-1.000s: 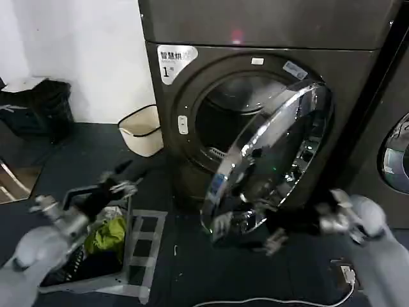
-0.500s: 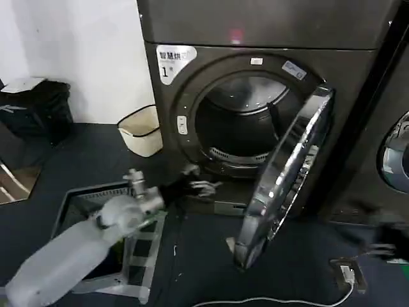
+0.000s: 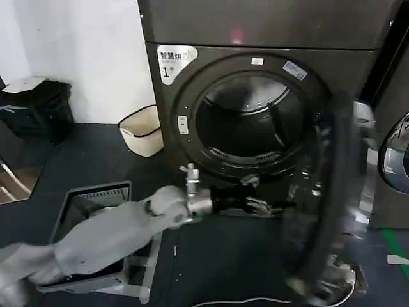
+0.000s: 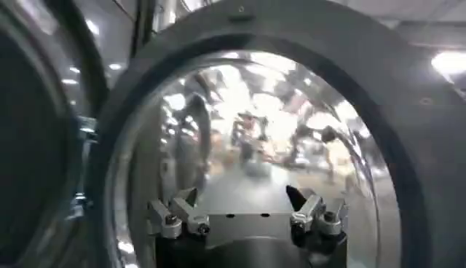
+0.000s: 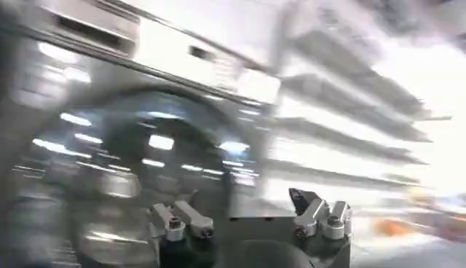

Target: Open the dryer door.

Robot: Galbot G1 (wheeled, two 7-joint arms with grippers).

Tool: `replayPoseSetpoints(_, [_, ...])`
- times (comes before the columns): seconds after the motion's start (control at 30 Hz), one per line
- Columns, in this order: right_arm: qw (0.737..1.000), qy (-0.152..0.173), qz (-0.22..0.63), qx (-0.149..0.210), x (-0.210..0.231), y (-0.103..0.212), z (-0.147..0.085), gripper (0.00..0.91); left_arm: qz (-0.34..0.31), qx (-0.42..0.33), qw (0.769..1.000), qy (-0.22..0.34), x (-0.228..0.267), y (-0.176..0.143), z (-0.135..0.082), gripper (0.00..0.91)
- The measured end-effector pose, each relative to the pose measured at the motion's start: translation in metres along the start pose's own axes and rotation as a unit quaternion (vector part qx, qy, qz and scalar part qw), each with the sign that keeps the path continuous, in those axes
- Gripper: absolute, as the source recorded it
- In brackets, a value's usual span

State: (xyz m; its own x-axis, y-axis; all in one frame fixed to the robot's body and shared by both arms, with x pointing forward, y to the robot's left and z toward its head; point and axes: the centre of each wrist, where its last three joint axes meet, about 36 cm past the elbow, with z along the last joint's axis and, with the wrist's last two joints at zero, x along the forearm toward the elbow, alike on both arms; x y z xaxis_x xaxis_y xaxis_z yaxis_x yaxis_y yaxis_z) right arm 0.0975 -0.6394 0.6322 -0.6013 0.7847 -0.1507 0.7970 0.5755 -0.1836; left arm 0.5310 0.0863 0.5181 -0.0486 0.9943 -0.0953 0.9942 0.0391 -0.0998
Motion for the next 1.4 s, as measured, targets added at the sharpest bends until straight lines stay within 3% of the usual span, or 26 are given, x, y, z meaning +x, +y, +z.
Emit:
replayPoseSetpoints(0.17, [0.995,0.002,0.098,0.003,0.011,-0.05,-0.01,0.907,0.023,-0.002,1.0,0.02,-0.033,0.0,0.001,0.907])
replayPoseSetpoints(0.47, [0.991,-0.03,0.128,0.027,0.038,-0.097,-0.03,0.907,0.023,-0.032,0.998,0.047,-0.121,0.006,0.007,0.907])
replayPoseSetpoints(0.97, [0.993,-0.039,0.112,0.027,0.039,-0.097,-0.027,0.907,-0.06,-0.099,0.993,0.013,-0.227,0.012,0.0,0.907])
replayPoseSetpoints(1.23, [0.991,-0.044,0.124,0.034,0.036,-0.105,-0.021,0.907,-0.132,-0.105,0.986,0.001,-0.214,0.049,-0.013,0.907])
replayPoseSetpoints(1.4, [0.988,-0.057,0.135,0.037,0.035,-0.109,-0.024,0.907,-0.093,-0.127,0.985,-0.066,-0.221,0.029,-0.013,0.907])
